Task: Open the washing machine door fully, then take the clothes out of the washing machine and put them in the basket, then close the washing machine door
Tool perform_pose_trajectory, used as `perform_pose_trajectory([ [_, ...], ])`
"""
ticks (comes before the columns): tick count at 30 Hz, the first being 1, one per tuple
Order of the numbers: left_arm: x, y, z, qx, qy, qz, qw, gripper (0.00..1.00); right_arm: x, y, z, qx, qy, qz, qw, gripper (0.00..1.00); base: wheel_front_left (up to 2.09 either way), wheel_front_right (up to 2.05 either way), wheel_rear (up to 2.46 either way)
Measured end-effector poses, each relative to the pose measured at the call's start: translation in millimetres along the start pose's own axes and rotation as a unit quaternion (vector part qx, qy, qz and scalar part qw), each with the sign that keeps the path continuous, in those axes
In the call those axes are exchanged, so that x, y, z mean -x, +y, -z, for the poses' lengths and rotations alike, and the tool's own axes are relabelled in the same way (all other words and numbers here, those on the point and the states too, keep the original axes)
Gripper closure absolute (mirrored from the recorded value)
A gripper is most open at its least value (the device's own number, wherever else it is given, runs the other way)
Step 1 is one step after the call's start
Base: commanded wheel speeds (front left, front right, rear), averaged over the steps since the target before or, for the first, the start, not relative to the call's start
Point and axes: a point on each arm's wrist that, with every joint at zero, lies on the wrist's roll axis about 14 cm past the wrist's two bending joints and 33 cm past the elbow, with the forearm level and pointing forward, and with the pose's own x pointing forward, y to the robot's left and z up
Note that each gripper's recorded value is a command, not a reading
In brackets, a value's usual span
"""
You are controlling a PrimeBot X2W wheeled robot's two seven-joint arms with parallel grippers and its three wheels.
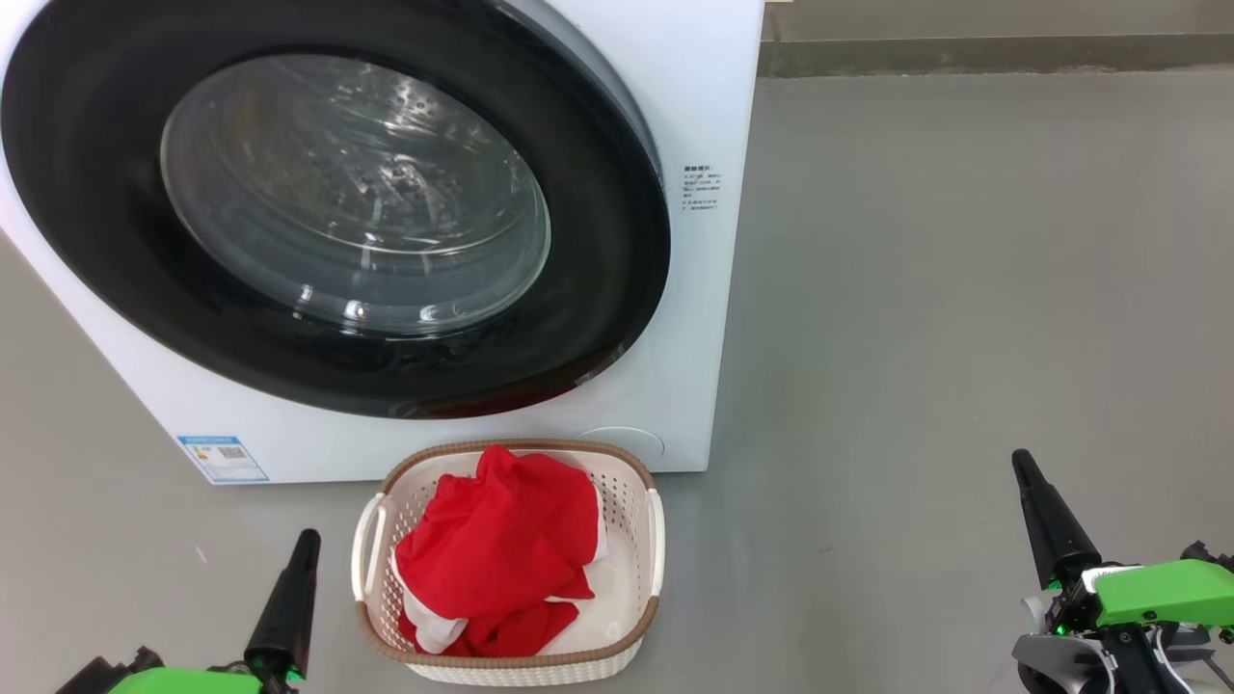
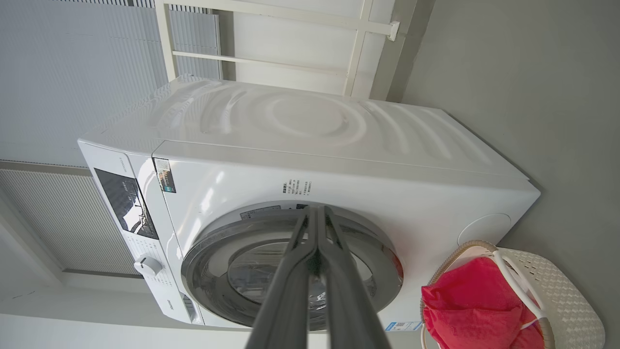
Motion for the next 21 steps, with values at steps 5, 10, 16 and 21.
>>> perform_pose_trajectory([
  [5, 0.0, 0.0, 0.0, 0.000, 0.000, 0.000, 1.000, 1.00, 0.0, 0.1, -0.2, 0.000, 0.000, 0.000, 1.000, 1.00, 0.00, 0.00, 0.00],
  [10, 0.0, 0.0, -0.1, 0.000, 0.000, 0.000, 1.000, 1.00, 0.0, 0.0, -0.2, 0.000, 0.000, 0.000, 1.000, 1.00, 0.00, 0.00, 0.00],
  [16, 0.0, 0.0, -0.1, 0.000, 0.000, 0.000, 1.000, 1.00, 0.0, 0.1, -0.4, 0.000, 0.000, 0.000, 1.000, 1.00, 0.00, 0.00, 0.00],
  [21, 0.0, 0.0, -0.1, 0.000, 0.000, 0.000, 1.000, 1.00, 0.0, 0.1, -0.2, 0.000, 0.001, 0.000, 1.000, 1.00, 0.00, 0.00, 0.00],
])
